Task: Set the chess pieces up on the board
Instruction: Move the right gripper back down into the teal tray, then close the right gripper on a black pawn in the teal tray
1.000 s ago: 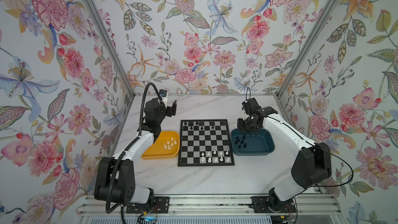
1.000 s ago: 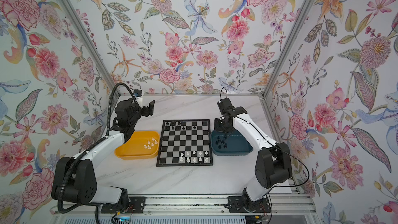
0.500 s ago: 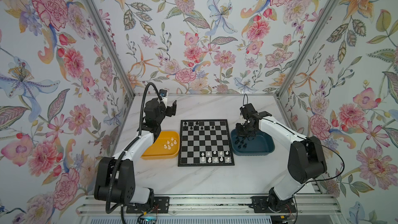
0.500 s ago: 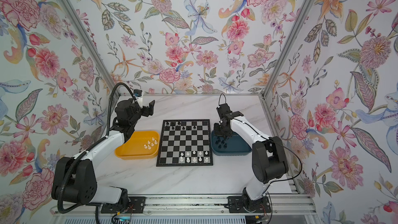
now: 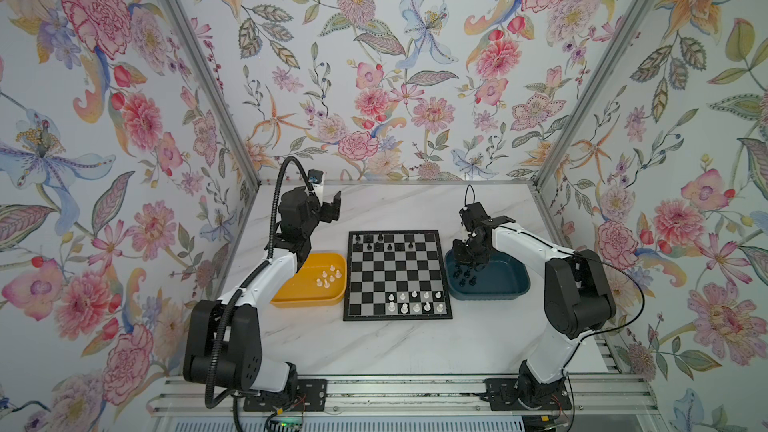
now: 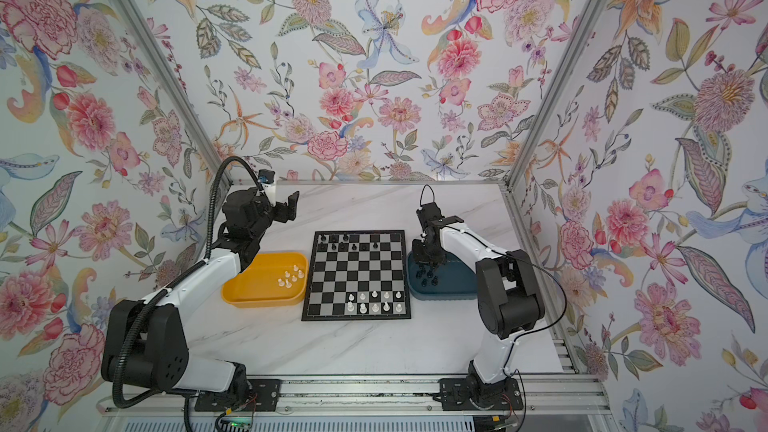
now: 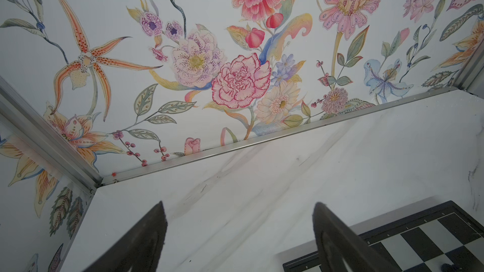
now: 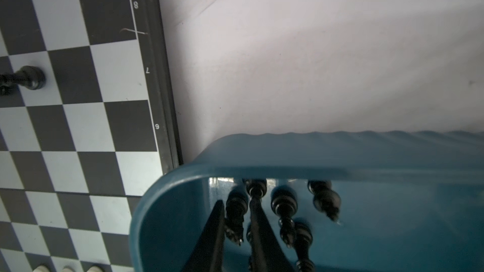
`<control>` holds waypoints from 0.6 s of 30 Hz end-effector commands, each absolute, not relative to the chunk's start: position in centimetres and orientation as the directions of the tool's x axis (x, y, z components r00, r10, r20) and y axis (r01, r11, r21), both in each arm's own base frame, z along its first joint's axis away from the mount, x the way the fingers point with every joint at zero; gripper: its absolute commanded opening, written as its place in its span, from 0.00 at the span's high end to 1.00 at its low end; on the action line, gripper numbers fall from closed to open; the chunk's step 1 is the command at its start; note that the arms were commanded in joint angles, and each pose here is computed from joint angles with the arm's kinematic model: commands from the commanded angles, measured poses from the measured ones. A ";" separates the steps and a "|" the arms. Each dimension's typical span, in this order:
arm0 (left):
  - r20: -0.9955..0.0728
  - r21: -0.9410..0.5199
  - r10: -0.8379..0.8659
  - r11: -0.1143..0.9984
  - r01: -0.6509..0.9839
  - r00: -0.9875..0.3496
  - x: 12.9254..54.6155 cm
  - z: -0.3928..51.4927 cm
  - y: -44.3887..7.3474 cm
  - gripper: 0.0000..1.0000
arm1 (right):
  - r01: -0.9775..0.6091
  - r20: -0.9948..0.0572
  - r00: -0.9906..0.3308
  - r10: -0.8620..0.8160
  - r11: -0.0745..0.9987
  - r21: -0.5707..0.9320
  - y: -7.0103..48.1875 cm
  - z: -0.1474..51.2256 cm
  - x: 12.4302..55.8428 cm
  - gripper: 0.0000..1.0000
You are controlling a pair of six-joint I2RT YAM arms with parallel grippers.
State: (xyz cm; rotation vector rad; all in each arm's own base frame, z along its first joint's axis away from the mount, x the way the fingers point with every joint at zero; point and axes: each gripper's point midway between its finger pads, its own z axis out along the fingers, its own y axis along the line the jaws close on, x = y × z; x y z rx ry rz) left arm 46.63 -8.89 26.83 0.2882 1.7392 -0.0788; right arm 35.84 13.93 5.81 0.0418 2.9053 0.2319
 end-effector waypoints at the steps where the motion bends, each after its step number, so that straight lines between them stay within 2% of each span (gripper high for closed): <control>1: -0.978 0.098 0.139 0.964 0.245 -0.156 47.0 27.4 -9.5 0.11 | 0.015 -0.221 -0.974 0.045 0.991 0.136 13.5 5.0 36.4 0.79; 18: -0.978 0.095 0.136 0.966 0.242 -0.159 47.1 27.4 -9.4 0.11 | 0.021 -0.207 -0.977 0.044 0.993 0.113 13.4 3.8 37.2 0.80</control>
